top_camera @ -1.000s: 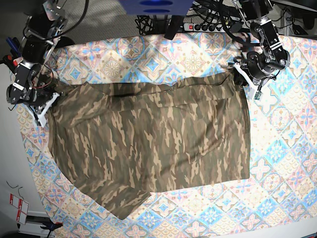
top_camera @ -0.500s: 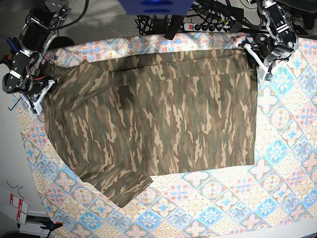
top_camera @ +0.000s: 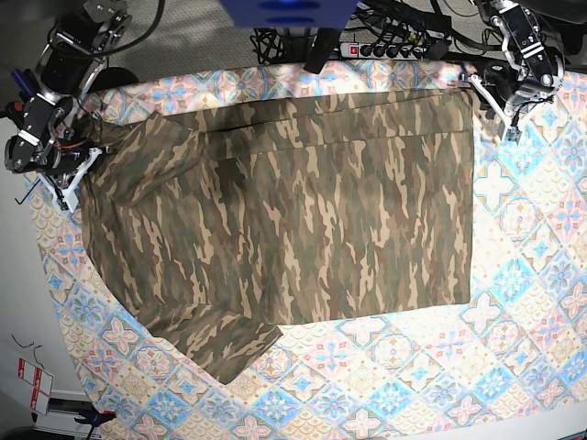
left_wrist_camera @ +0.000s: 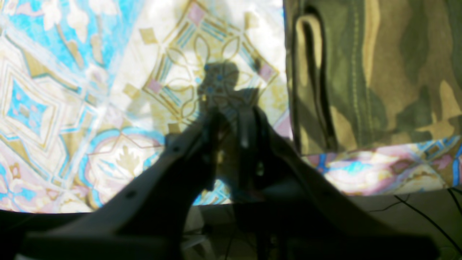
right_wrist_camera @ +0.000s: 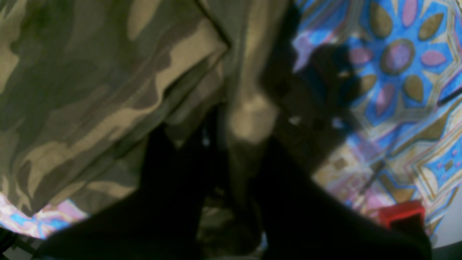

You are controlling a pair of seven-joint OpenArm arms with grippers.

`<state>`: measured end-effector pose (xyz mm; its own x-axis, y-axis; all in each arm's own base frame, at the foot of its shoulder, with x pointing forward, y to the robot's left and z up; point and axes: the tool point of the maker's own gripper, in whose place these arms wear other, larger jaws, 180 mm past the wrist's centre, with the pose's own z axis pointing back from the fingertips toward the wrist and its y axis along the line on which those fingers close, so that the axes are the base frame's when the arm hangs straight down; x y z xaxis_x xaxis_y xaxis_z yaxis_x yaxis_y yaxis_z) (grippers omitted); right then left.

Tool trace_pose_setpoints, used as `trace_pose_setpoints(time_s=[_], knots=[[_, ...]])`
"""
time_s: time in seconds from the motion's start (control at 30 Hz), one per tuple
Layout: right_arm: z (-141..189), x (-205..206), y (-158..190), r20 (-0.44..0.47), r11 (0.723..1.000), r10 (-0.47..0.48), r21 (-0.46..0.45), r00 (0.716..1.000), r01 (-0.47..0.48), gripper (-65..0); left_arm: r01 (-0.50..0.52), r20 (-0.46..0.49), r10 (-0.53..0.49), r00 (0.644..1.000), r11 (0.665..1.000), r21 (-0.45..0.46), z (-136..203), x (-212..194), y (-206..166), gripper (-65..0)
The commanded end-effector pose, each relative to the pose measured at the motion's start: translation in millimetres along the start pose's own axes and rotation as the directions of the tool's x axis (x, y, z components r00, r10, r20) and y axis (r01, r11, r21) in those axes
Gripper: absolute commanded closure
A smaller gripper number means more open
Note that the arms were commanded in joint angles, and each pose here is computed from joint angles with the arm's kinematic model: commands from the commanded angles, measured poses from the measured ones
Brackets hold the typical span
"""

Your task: Fold the T-shirt properly

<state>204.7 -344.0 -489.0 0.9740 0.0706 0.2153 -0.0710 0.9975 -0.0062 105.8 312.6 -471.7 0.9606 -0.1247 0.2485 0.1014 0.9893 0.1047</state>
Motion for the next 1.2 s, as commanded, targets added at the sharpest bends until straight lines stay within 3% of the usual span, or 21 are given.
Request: trace_pose_setpoints(time_s=[0.0,0.13,0.3,0.43,0.73,0.83,1.03,1.17], knots=[[1,-40,-15,-0.179,0.998,0.004,-0.065,0.984,-0.016,-1.5,0.004,0.006,-0.004,1.000,1.000,0.019,4,3,8,-8.8],[1,-40,-15,-0.179,0.998,0.006,-0.064,0.984,-0.018,-1.6,0.006,0.013,-0.007,1.000,1.000,0.023,5,6,9,-10.5],[4,-32,-18,-0.160,0.997,0.005,-0.074,0.987,-0.017,-1.6,0.003,0.050,-0.005,0.999,0.999,0.032,6,24,13,-20.4],[8,-1,-19,-0.103,0.997,0.004,-0.075,0.995,-0.011,-1.6,0.004,0.057,-0.005,0.998,0.999,0.034,6,28,14,-25.6],[16,14,-30,-0.077,0.995,0.007,-0.097,0.997,-0.014,-2.6,0.008,0.066,-0.010,0.998,0.999,0.032,6,33,13,-26.5],[17,12,-32,-0.087,0.995,0.000,-0.099,0.996,-0.008,-10.0,0.003,0.079,-0.006,0.997,0.999,0.037,6,38,15,-26.5],[20,11,-34,-0.096,0.994,0.000,-0.108,0.995,-0.010,-36.2,0.006,0.083,-0.009,0.996,0.999,0.035,6,41,14,-26.5],[20,12,-34,-0.092,0.994,0.000,-0.109,0.996,-0.010,-42.7,0.006,0.083,-0.009,0.996,0.999,0.035,6,41,14,-26.5]])
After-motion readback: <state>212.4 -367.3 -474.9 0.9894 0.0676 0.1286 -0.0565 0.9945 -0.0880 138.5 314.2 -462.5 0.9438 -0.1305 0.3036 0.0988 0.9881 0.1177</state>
